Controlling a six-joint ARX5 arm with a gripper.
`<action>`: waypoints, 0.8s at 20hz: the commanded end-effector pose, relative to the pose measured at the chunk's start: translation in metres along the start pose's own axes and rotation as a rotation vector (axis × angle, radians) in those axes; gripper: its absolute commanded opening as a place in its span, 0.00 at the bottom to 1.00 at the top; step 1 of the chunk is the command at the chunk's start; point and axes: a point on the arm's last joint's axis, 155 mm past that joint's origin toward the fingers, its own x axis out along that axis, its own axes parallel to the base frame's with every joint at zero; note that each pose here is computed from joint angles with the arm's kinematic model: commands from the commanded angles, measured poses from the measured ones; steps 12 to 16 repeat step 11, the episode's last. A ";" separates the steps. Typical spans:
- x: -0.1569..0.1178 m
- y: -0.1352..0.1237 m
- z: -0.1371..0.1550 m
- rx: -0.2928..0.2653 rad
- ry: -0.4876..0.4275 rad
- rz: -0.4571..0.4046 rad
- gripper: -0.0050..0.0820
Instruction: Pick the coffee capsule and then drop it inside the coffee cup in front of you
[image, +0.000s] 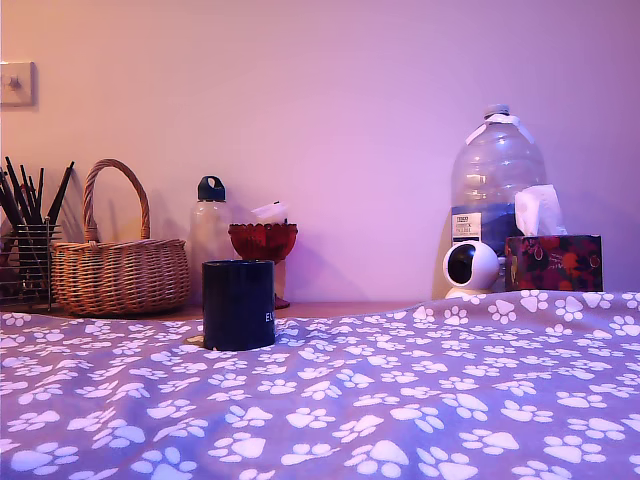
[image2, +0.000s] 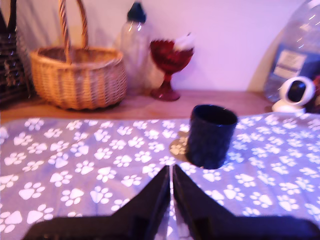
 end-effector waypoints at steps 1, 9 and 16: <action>-0.004 0.001 -0.008 -0.008 0.005 0.003 0.04; -0.025 -0.006 0.003 0.025 -0.070 -0.009 0.04; -0.024 -0.006 -0.005 0.043 -0.038 -0.011 0.04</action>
